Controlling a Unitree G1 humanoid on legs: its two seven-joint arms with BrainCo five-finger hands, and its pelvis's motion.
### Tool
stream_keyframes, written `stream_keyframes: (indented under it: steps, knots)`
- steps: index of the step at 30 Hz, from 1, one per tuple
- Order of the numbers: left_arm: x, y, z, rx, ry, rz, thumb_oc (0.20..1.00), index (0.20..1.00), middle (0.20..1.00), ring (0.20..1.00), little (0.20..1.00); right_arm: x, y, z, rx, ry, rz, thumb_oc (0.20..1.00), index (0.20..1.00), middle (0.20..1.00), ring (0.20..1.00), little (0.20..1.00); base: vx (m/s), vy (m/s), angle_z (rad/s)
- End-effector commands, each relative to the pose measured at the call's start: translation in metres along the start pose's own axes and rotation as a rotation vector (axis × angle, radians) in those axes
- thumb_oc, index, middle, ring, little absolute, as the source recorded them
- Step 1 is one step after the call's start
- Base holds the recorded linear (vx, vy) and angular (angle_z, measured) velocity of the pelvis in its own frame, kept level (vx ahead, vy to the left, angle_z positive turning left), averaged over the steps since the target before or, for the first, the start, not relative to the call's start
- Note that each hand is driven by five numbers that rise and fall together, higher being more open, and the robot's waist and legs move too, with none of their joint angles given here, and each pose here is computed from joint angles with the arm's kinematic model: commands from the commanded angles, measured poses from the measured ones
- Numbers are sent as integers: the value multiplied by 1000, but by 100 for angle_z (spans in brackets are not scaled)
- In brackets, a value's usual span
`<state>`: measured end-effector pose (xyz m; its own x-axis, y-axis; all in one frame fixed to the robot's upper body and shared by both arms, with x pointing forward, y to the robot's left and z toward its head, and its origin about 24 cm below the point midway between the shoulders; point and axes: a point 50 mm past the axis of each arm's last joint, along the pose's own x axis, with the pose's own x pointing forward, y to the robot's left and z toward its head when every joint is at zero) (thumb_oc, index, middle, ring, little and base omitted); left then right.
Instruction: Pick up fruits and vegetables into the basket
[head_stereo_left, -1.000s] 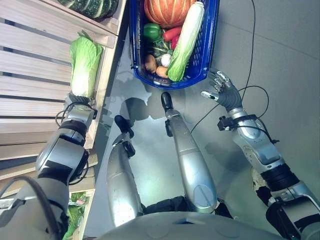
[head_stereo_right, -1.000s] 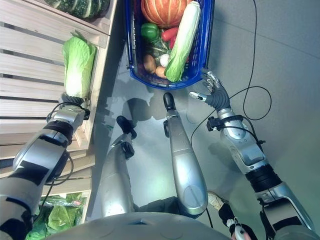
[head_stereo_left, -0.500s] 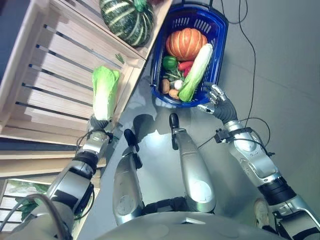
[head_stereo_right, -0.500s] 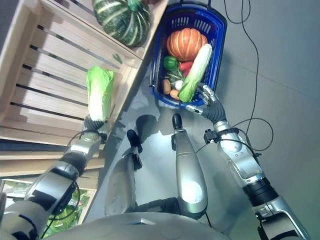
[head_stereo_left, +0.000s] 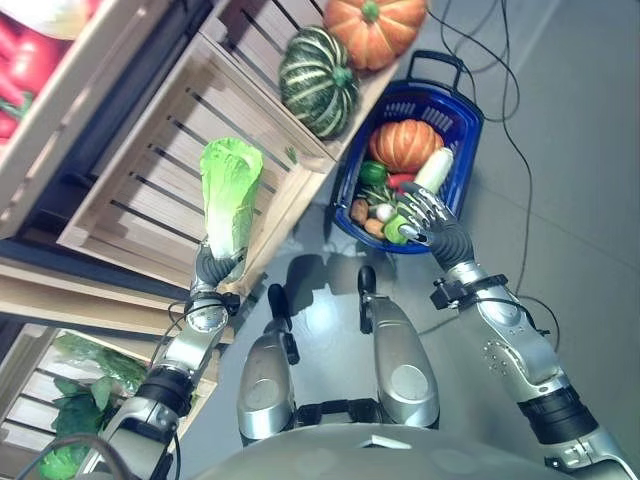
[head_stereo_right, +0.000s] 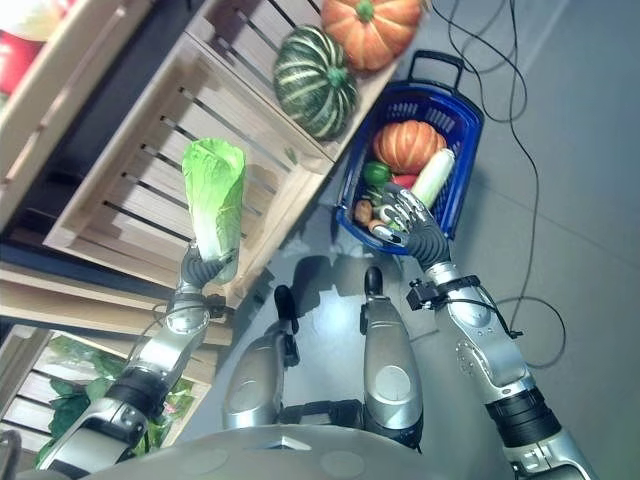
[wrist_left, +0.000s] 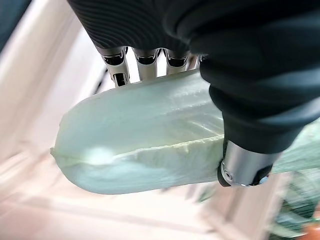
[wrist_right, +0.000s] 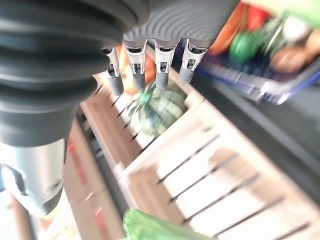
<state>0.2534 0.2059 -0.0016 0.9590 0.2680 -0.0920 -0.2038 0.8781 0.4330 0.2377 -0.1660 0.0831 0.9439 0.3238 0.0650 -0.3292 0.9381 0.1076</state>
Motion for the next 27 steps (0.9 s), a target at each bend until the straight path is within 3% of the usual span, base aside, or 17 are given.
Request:
stream_keyframes:
  steps: [1,20,27]
  knots:
    - [-3,27,9,109,-141,10,200,200,200,200,200,0,24,7,137,-61,86,1000,1000,1000,1000,1000,72,-3,5]
    - [0,-12,70,520,-497,-221,200,200,200,200,200,39,70,1,243,58,180,1000,1000,1000,1000,1000,51,-4,5]
    - [-3,-30,86,586,-605,-289,200,200,200,200,200,50,80,0,257,87,189,1000,1000,1000,1000,1000,7,-1,1]
